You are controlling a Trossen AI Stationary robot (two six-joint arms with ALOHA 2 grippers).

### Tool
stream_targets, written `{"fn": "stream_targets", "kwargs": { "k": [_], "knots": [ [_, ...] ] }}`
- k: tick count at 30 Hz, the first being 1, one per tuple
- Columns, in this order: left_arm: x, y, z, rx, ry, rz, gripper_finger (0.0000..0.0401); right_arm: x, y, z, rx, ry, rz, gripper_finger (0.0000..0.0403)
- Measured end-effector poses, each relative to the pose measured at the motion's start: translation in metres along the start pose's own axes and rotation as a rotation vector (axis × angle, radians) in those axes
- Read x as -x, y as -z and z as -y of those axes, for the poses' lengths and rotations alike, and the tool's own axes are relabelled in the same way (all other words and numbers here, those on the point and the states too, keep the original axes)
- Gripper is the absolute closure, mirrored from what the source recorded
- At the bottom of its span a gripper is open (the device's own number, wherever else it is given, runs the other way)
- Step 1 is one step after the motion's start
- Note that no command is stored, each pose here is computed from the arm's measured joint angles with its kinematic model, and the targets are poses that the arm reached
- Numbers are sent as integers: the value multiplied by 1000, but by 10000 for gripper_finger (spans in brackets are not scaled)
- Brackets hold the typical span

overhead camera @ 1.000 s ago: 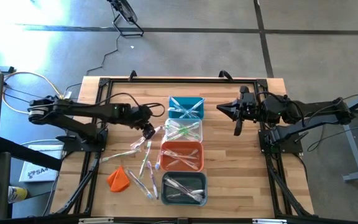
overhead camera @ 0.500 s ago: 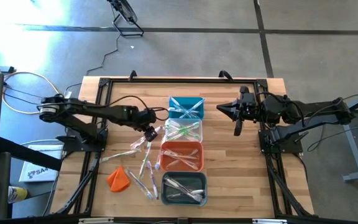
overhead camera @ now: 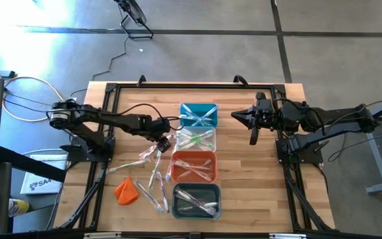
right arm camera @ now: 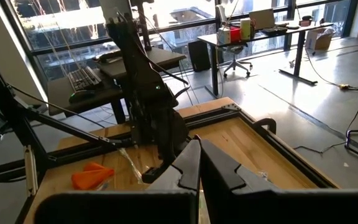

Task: Pick & Place Toothbrushes
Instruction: Put the violet toothbrush into the green bin

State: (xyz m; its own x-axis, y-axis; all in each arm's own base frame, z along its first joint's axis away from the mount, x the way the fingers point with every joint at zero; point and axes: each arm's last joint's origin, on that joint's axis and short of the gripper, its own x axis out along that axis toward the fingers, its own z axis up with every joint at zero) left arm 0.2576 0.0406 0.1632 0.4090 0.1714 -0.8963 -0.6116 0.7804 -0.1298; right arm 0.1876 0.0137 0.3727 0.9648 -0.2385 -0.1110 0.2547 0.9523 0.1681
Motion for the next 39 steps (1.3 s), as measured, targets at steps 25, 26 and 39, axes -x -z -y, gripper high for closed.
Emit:
{"fn": "stream_targets", "kwargs": {
  "k": [25,26,39],
  "knots": [
    [-20,6,0,-6,-22,-87,188,-3,3,-1,8,6,-27,401],
    [-20,6,0,-6,-23,-88,193,-3,4,-1,8,6,-29,401],
    [-21,7,-1,-7,-42,-97,336,-4,4,-1,9,7,-32,401]
  ]
}}
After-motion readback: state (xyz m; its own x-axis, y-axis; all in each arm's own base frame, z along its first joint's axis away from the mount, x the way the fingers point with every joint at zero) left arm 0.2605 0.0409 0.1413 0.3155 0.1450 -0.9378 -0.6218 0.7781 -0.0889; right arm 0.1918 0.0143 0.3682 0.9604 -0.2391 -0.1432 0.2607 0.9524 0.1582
